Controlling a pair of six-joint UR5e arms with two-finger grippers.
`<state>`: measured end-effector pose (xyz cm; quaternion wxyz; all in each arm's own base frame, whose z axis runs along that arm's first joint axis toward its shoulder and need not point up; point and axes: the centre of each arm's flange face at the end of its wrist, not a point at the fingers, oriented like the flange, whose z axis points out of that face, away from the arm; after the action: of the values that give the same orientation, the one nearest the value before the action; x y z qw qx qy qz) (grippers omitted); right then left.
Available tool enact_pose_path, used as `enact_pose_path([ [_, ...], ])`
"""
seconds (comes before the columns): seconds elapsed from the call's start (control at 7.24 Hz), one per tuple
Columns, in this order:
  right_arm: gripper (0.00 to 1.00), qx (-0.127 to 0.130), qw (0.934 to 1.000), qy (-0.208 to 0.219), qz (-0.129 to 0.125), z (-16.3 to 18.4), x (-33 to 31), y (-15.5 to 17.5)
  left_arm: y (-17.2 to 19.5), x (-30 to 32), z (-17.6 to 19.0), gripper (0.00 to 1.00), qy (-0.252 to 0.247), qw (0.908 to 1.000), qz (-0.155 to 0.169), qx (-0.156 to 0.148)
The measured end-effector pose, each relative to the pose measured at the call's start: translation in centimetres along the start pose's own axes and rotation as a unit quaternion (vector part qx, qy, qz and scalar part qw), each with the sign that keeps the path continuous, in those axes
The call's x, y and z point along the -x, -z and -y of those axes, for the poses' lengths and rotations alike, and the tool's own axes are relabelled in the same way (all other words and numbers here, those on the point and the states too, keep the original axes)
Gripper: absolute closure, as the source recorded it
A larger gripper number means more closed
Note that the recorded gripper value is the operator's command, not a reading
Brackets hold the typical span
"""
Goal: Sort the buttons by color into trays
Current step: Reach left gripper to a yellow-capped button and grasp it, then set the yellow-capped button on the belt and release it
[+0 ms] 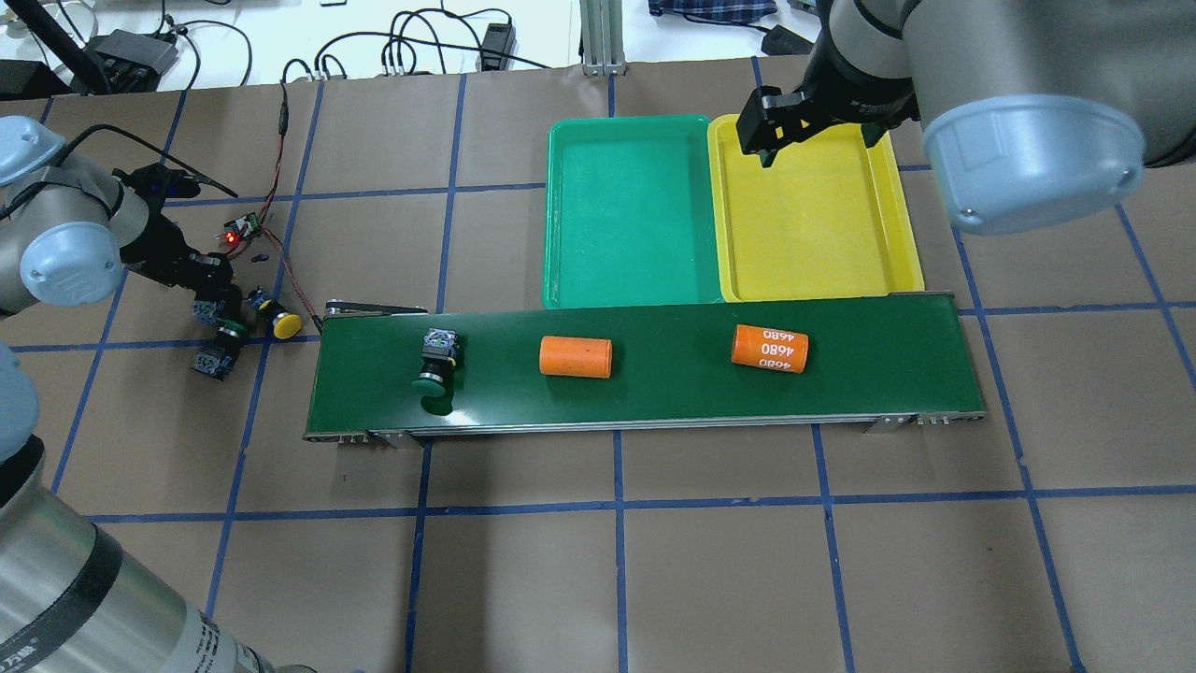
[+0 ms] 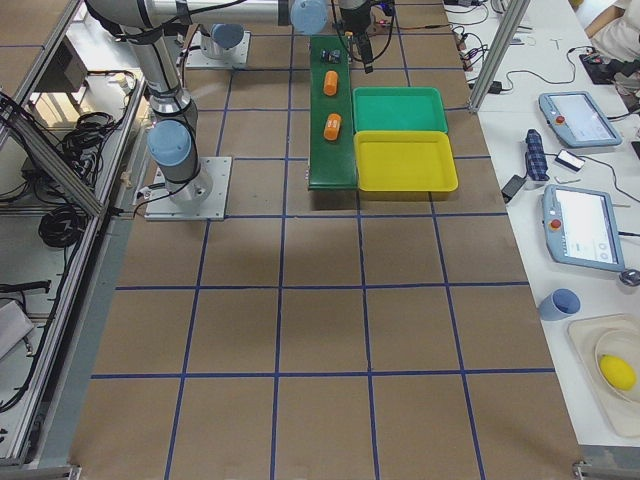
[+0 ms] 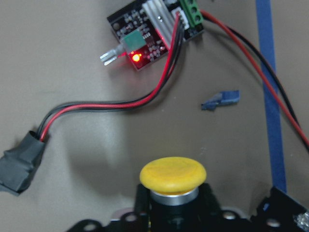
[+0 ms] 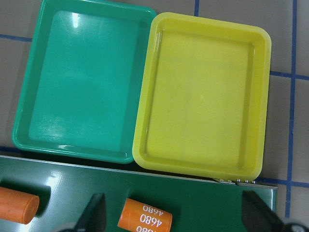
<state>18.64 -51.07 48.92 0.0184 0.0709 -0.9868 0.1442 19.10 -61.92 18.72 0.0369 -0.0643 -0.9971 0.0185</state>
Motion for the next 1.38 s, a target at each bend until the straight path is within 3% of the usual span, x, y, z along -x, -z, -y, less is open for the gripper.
enact_pose_path([
  [0.28, 0.00, 0.000, 1.0000, 0.000, 0.000, 0.0, 0.0, 0.0, 4.8, -2.3, -0.8, 1.00, 0.006, 0.9999, -0.010, 0.009],
  [0.69, 0.00, -0.002, 1.0000, 0.000, 0.001, 0.0, 0.0, 0.1, 11.5, -11.9, -3.0, 1.00, 0.047, 0.9980, -0.038, 0.019],
  [1.38, 0.00, -0.002, 1.0000, 0.000, 0.000, 0.2, 0.0, -0.2, 7.7, -22.1, -9.9, 1.00, 0.055, 0.9932, -0.082, 0.062],
])
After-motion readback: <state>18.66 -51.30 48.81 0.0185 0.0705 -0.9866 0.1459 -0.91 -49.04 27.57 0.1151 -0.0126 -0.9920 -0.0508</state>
